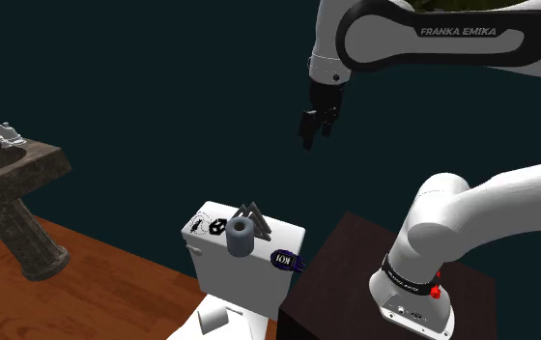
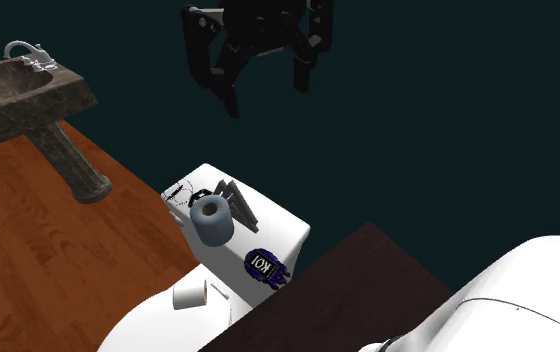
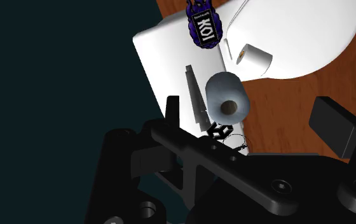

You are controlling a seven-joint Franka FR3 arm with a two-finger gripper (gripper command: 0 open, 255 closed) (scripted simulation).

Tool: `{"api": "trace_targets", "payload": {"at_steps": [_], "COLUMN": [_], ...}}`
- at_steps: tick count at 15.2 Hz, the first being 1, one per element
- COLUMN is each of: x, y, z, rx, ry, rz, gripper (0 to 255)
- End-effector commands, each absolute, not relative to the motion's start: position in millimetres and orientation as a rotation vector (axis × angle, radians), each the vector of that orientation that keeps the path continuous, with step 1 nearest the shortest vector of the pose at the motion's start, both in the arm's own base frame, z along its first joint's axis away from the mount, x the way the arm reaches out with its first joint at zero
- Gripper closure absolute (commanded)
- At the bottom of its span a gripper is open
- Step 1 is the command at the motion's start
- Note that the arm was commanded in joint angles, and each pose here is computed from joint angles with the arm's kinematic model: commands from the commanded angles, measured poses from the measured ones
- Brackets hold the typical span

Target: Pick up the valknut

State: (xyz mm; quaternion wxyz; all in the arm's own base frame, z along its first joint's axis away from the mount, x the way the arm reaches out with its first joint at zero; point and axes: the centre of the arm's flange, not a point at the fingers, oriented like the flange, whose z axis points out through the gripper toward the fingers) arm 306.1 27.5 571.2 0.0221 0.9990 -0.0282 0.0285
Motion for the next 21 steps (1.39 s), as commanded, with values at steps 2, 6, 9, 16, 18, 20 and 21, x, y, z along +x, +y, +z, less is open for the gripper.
{"api": "trace_targets", "payload": {"at_steps": [2, 6, 9, 16, 18, 20, 21], "x": [315.8, 354.4, 383.0, 448.6, 467.0, 485.3, 494.3], "y": [25.6, 18.9, 14.8, 8.8, 8.0, 7.5, 7.4], "z": [561.8, 523.8, 494.9, 425.8, 405.7, 385.4, 375.2], "rx": [3.097, 3.102, 3.105, 3.110, 3.111, 3.111, 3.111], "ry": [-0.073, -0.015, 0.029, 0.131, 0.161, 0.190, 0.205], "rz": [0.082, 0.055, 0.035, -0.012, -0.025, -0.039, -0.046], "gripper": [0, 0, 0, 0, 0, 0, 0]}}
